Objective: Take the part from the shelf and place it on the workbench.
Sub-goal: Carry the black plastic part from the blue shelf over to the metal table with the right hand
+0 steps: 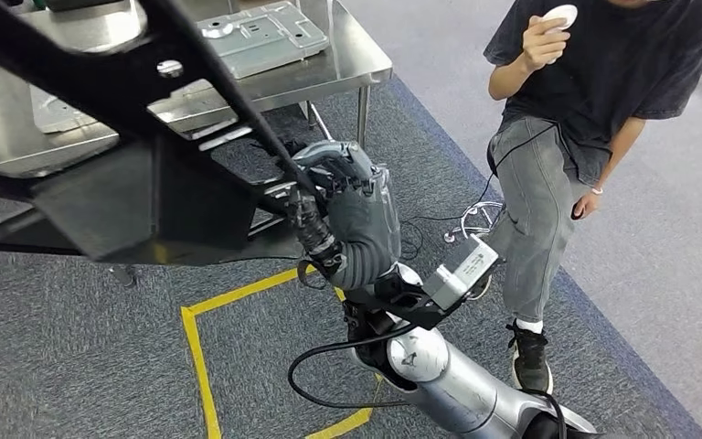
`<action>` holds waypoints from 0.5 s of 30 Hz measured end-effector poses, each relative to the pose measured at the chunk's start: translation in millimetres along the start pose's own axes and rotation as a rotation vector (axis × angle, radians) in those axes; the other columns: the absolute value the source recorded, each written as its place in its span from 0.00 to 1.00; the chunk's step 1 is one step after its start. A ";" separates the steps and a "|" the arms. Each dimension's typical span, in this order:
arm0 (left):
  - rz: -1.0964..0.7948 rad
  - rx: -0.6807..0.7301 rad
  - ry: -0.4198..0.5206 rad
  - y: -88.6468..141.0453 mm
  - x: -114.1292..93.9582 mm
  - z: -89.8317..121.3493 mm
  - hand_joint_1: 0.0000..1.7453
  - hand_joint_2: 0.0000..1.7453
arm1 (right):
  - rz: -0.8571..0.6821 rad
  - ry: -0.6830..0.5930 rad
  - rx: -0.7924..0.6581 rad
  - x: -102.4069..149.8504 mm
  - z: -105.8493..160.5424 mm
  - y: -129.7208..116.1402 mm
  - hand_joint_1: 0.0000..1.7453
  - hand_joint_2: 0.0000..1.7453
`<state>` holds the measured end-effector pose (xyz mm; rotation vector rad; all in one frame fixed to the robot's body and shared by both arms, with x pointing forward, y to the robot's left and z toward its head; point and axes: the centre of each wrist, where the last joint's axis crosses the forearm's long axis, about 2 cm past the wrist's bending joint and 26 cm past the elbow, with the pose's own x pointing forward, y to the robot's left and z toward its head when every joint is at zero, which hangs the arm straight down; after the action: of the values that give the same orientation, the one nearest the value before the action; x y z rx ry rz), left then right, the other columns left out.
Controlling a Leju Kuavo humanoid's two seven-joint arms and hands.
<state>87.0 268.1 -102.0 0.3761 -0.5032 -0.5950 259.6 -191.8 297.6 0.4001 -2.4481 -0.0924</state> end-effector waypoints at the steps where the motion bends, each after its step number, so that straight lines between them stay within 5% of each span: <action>1: 0.000 0.001 0.000 0.5 -0.2 -0.2 0.00 1.00 | -0.001 -0.001 0.000 0.1 -0.3 0.2 1.00 1.00; 15: -0.002 0.003 0.007 1.7 -3.0 -0.2 0.00 1.00 | -0.008 -0.004 -0.003 0.3 -1.5 1.8 1.00 1.00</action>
<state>85.8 271.2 -102.4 0.3812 -0.4969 -0.5953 259.8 -190.2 299.3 0.4080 -2.4507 -0.1008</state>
